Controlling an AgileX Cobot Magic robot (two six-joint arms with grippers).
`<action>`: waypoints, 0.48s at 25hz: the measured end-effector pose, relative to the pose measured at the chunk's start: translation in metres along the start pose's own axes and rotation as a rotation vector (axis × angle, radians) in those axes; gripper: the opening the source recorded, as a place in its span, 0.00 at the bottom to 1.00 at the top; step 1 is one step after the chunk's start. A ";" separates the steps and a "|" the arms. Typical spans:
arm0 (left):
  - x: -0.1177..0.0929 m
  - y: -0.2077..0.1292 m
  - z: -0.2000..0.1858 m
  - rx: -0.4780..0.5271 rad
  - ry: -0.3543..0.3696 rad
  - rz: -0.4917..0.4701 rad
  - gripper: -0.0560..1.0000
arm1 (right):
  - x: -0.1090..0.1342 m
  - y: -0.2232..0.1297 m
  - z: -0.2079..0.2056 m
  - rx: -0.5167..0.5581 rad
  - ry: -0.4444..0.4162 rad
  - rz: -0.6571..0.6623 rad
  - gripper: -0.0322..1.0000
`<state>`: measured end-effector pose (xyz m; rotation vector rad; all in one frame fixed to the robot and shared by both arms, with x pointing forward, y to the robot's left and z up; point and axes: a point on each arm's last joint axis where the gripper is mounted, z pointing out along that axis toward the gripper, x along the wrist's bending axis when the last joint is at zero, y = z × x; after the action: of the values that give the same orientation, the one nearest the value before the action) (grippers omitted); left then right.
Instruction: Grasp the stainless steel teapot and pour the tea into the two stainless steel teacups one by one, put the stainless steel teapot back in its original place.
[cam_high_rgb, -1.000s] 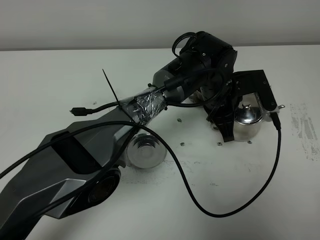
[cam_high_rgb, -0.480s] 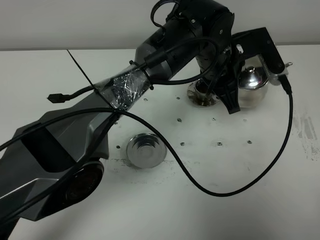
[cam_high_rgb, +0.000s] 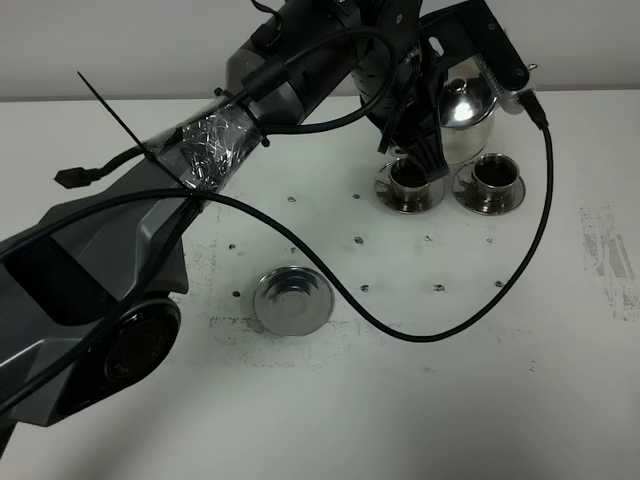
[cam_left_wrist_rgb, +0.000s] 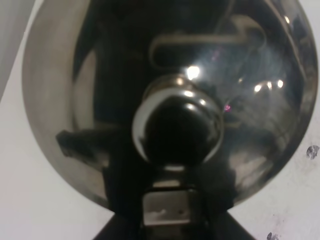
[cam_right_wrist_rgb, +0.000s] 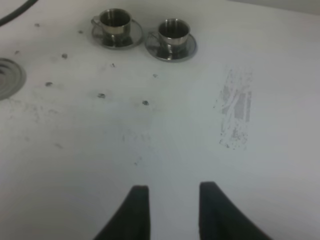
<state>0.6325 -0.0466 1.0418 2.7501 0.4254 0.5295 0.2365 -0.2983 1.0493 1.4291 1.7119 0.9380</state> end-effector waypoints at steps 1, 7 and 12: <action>0.001 -0.001 -0.001 0.001 -0.003 -0.005 0.22 | 0.000 0.000 0.000 0.000 0.000 0.000 0.25; 0.002 -0.030 -0.010 0.104 -0.053 -0.023 0.22 | 0.000 0.000 0.000 0.000 0.000 0.000 0.25; -0.017 -0.062 -0.010 0.131 -0.070 -0.018 0.22 | 0.000 0.000 0.000 0.000 0.000 0.000 0.25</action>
<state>0.5994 0.0067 1.0241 2.8770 0.4840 0.4131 0.2365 -0.2983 1.0493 1.4291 1.7119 0.9380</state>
